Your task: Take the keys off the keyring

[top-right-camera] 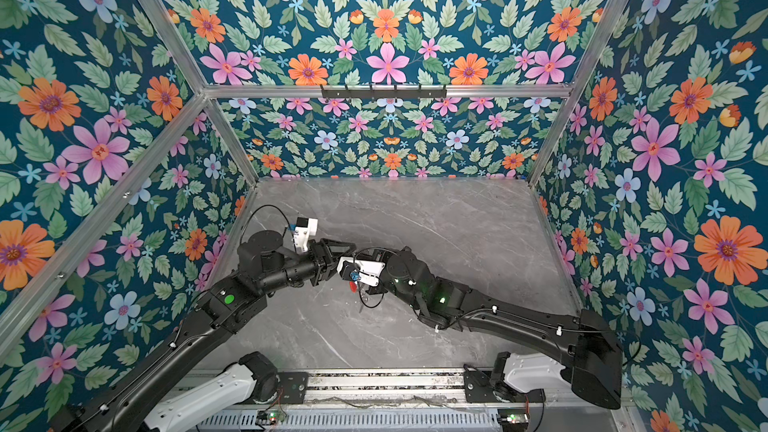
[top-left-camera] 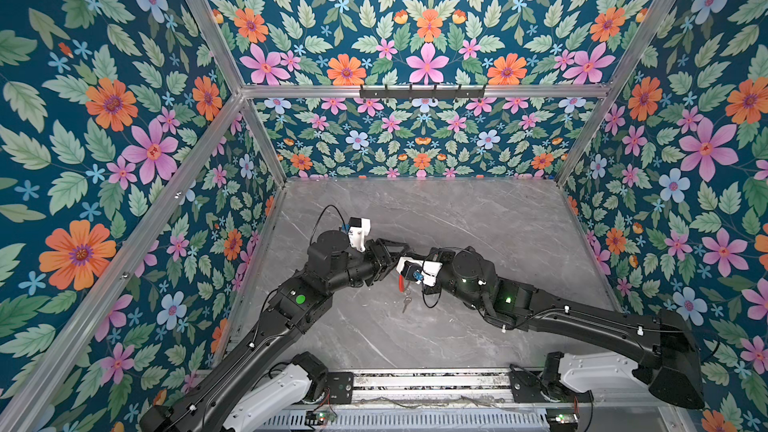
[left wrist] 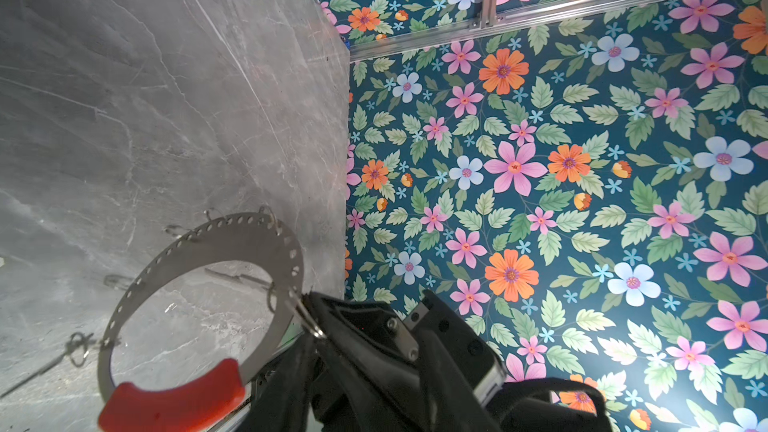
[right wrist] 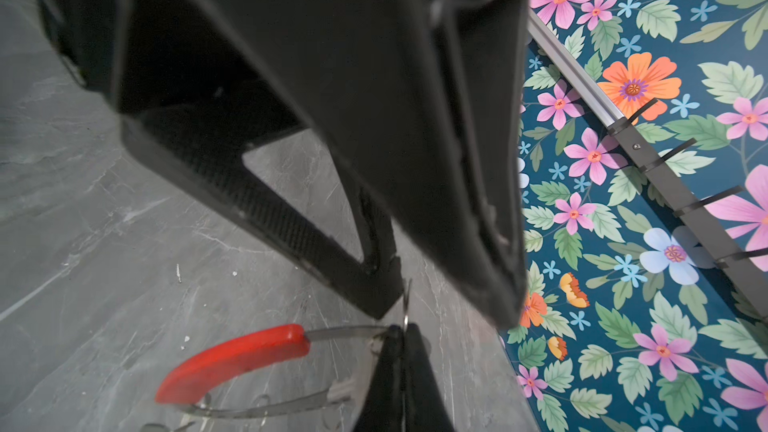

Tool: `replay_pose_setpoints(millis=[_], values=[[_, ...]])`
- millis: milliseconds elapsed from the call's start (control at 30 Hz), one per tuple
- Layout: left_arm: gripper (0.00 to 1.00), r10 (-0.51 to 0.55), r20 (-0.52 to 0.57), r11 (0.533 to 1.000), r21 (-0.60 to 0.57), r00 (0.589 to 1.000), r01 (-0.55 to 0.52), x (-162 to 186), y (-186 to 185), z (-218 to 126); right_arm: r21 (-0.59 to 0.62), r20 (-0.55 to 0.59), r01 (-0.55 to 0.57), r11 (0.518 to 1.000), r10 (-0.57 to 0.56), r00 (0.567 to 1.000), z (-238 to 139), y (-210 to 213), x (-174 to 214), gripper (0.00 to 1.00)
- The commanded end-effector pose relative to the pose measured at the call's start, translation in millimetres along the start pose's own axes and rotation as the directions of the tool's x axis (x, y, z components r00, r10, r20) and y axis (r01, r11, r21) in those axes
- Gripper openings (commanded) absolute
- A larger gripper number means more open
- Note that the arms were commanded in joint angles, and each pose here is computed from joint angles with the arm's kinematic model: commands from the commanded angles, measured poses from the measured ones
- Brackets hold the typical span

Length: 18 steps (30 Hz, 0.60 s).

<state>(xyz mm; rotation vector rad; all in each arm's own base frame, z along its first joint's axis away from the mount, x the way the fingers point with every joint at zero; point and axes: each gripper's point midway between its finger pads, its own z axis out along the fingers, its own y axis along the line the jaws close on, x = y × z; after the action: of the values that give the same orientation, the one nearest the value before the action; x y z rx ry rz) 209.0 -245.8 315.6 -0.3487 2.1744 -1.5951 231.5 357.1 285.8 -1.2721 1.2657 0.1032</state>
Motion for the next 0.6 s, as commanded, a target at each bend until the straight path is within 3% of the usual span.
replay_pose_setpoints(millis=[0, 200, 333, 433, 567], values=[[0.51, 0.053, 0.019, 0.998, 0.043, 0.998, -0.054, -3.4, -12.3, -3.1, 0.035, 0.004, -0.030, 0.999, 0.030, 1.000, -2.2, -7.7, -0.8, 0.00], [0.57, 0.196, 0.076, 0.981, -0.005, 0.978, -0.196, -13.1, -16.8, -11.4, 0.023, -0.009, -0.105, 0.994, 0.106, 0.994, -13.1, -15.7, 11.3, 0.00], [0.60, 0.346, 0.127, 0.937, -0.090, 0.929, -0.337, -25.9, -13.5, -17.1, -0.041, -0.001, -0.231, 0.972, 0.232, 0.973, -27.0, -21.5, 15.0, 0.00], [0.62, 0.426, 0.143, 0.903, -0.122, 0.893, -0.411, -31.4, -8.8, -15.7, -0.113, -0.003, -0.328, 0.938, 0.330, 0.944, -38.9, -22.2, 16.2, 0.00], [0.63, 0.521, 0.129, 0.851, -0.154, 0.844, -0.502, -34.3, -1.6, -9.1, -0.217, -0.012, -0.465, 0.858, 0.474, 0.880, -55.9, -25.3, 17.9, 0.00]])
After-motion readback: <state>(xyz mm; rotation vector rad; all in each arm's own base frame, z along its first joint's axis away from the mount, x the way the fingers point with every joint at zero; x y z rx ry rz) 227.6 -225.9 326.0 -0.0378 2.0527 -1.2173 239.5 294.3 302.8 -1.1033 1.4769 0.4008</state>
